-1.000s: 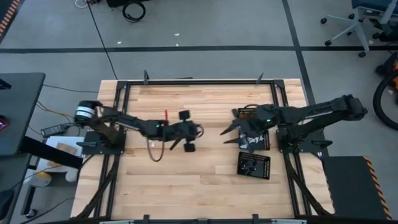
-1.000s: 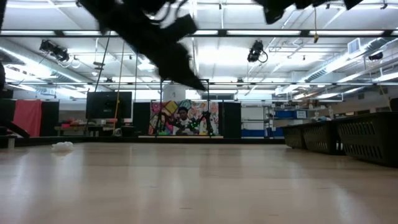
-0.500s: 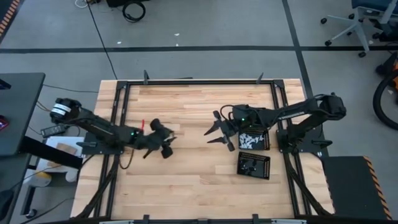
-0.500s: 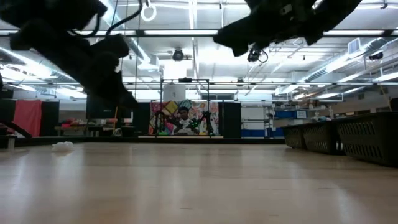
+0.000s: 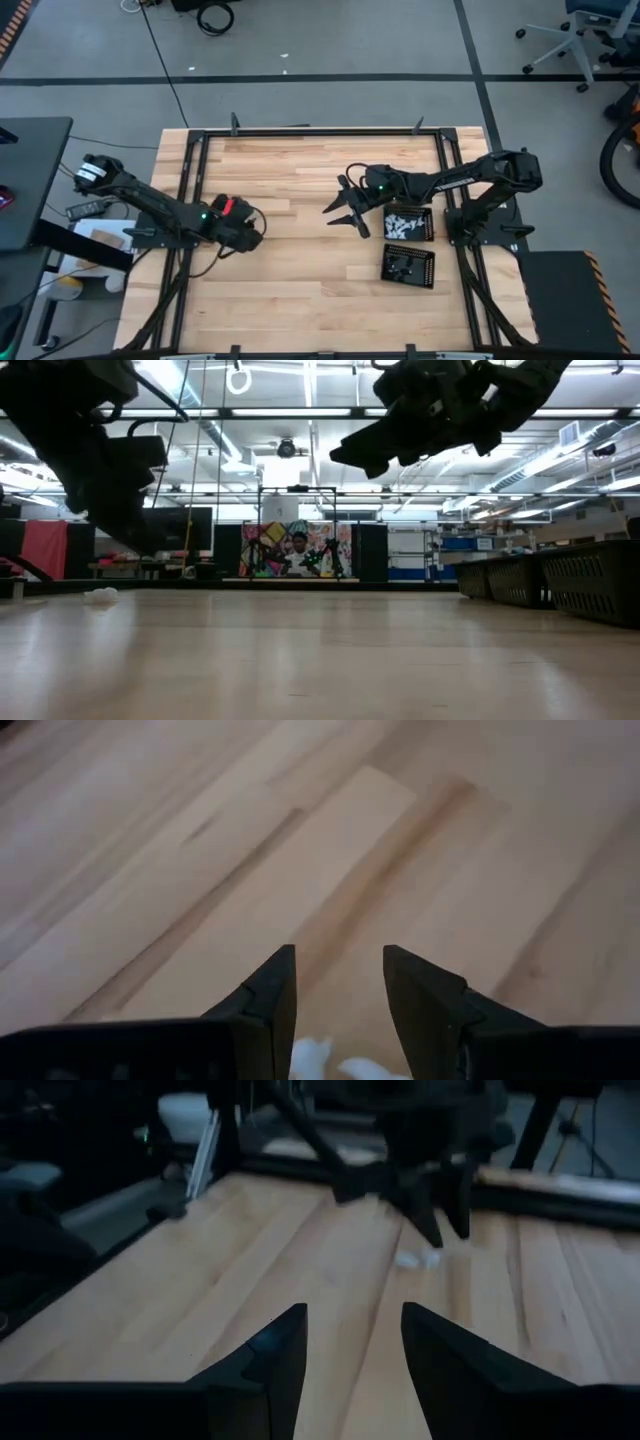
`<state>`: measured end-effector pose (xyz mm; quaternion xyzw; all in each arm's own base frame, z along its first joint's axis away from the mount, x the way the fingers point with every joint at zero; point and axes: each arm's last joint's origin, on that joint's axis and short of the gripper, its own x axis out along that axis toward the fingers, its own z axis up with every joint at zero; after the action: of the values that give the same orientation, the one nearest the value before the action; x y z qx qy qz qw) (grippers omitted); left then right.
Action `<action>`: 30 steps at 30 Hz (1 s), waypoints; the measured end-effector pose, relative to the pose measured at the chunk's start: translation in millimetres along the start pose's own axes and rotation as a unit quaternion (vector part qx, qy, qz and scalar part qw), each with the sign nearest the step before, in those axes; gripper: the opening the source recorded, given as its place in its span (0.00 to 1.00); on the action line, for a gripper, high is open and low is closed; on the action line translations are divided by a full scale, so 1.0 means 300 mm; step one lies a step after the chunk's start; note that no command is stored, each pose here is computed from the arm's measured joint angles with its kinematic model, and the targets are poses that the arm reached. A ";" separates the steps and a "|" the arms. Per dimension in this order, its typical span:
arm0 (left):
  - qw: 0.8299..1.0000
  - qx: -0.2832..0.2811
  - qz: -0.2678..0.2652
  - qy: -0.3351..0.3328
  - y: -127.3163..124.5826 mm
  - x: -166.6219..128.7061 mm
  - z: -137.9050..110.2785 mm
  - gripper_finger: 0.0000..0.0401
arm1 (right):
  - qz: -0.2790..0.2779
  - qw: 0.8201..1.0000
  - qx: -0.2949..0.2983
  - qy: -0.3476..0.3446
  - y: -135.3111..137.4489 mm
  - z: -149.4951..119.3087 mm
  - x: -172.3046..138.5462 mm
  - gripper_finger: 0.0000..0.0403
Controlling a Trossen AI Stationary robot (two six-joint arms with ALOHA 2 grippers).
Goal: Sort Halloween decoration
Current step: Put the white ghost toy into the center bin
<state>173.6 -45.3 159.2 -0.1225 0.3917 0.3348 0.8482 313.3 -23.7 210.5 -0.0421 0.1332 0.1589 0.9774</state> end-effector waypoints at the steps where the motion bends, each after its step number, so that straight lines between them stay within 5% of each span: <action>1: 1.000 -0.014 0.015 0.009 0.002 -0.007 0.011 0.34 | 0.001 1.000 0.002 0.004 -0.002 -0.009 0.004 0.42; 4: 0.996 -0.036 0.060 0.050 0.028 -0.031 0.030 0.34 | -0.004 1.000 0.003 0.015 -0.011 -0.028 0.018 0.42; 12: 0.982 -0.080 0.054 0.161 0.061 -0.007 0.019 0.34 | 0.001 1.000 0.001 0.006 -0.027 -0.046 0.034 0.42; 22: 0.983 -0.030 0.025 0.180 0.060 0.006 0.011 0.35 | 0.005 1.000 -0.007 -0.010 -0.032 -0.034 0.031 0.42; 30: 0.983 -0.048 0.024 0.177 0.079 0.044 -0.007 0.47 | 0.006 1.000 -0.008 -0.012 -0.032 -0.033 0.031 0.42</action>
<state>162.9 -22.3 149.4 -0.2108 0.5221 0.3461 0.7504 322.3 -31.2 198.9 -0.0469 0.1202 0.1665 0.9776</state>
